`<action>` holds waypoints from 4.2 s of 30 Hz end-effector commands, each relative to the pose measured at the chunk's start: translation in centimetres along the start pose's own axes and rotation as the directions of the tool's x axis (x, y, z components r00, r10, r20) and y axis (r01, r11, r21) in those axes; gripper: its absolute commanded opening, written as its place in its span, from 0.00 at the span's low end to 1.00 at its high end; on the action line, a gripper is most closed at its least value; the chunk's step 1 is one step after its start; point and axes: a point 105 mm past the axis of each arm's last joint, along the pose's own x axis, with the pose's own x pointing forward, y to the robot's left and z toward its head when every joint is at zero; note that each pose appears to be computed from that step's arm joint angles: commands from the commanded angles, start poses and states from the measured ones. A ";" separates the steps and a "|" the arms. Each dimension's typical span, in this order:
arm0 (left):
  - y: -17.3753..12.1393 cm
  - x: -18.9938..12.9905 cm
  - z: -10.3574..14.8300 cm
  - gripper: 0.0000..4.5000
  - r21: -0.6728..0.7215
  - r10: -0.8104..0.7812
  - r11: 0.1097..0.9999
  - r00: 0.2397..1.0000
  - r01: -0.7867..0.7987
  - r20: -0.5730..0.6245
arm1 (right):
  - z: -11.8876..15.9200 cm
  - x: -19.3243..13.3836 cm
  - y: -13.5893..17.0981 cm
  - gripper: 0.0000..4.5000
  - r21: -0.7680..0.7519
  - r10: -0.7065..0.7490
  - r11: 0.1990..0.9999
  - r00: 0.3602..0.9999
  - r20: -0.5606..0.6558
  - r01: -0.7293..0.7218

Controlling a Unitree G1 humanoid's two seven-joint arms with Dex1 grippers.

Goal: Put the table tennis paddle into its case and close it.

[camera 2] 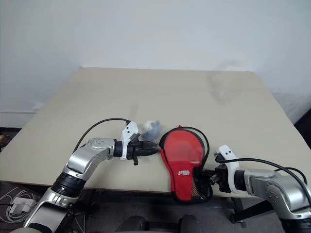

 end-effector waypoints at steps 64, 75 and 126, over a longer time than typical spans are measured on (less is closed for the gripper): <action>7.8 -3.9 6.2 0.31 0.166 0.316 0.930 0.944 -0.328 0.095 | 7.4 9.5 0.0 0.90 -0.219 -0.011 0.970 0.927 0.376 0.101; 5.3 -2.6 4.4 0.45 0.099 0.098 0.990 0.995 -0.101 0.035 | 5.1 10.7 -0.5 0.90 -0.254 -0.063 0.956 0.949 0.310 0.147; 9.0 4.2 8.2 0.03 0.018 0.134 0.991 0.991 -0.133 -0.022 | -0.2 11.0 -1.7 0.90 -0.204 -0.193 0.955 0.974 0.116 0.214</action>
